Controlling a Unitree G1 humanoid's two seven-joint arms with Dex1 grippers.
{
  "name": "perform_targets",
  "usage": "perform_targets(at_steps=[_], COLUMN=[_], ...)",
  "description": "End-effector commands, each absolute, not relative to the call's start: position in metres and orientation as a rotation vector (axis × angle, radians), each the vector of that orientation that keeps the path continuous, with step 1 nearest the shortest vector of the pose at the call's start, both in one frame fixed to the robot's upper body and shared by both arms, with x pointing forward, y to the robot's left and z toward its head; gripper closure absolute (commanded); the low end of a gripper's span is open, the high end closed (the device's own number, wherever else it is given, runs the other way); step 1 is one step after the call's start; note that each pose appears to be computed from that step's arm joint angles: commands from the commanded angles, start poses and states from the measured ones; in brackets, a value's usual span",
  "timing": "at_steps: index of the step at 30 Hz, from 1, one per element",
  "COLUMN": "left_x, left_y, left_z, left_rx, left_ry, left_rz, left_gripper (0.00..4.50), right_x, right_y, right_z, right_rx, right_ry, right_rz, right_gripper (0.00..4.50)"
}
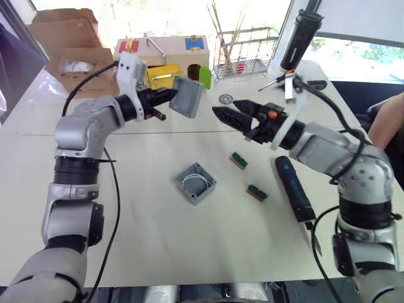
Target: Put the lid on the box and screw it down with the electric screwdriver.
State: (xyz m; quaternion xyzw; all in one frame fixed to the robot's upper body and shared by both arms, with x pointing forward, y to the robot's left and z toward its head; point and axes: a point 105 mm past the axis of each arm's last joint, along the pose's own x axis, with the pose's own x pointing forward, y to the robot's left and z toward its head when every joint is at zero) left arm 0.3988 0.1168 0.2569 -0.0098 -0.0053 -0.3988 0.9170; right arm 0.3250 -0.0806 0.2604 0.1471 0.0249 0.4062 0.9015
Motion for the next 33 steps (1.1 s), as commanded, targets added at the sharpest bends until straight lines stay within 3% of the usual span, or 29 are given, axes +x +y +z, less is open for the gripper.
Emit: perform_targets(at_steps=[1,17,20,22,29,33], left_x=[0.388,0.378,0.376,0.376,0.375,0.375], left_y=[0.105,0.090,0.087,0.087,0.085,0.086], left_z=[0.284,0.281,0.280,0.280,0.278,0.278], left_rx=[0.021,0.030,0.032,0.028,0.029,0.029], left_ry=[-0.118,-0.116,-0.115,-0.112,-0.103,-0.104], left_rz=[-0.856,-0.902,-0.908,-0.910,-0.909,-0.906], left_gripper=[4.47,4.47,4.50,4.50,4.50,4.50], right_x=[0.329,0.331,0.331,0.331,0.334,0.334], right_y=[-0.083,-0.078,-0.075,-0.074,-0.075,-0.075], right_z=[0.268,0.269,0.267,0.266,0.265,0.265], right_rx=[0.303,0.379,0.376,0.372,0.384,0.387], right_ry=[0.022,0.019,0.027,0.029,0.027,0.029], right_rz=[0.803,0.784,0.783,0.781,0.761,0.754], right_gripper=[0.00,0.00,0.67,1.37,4.31,4.37])
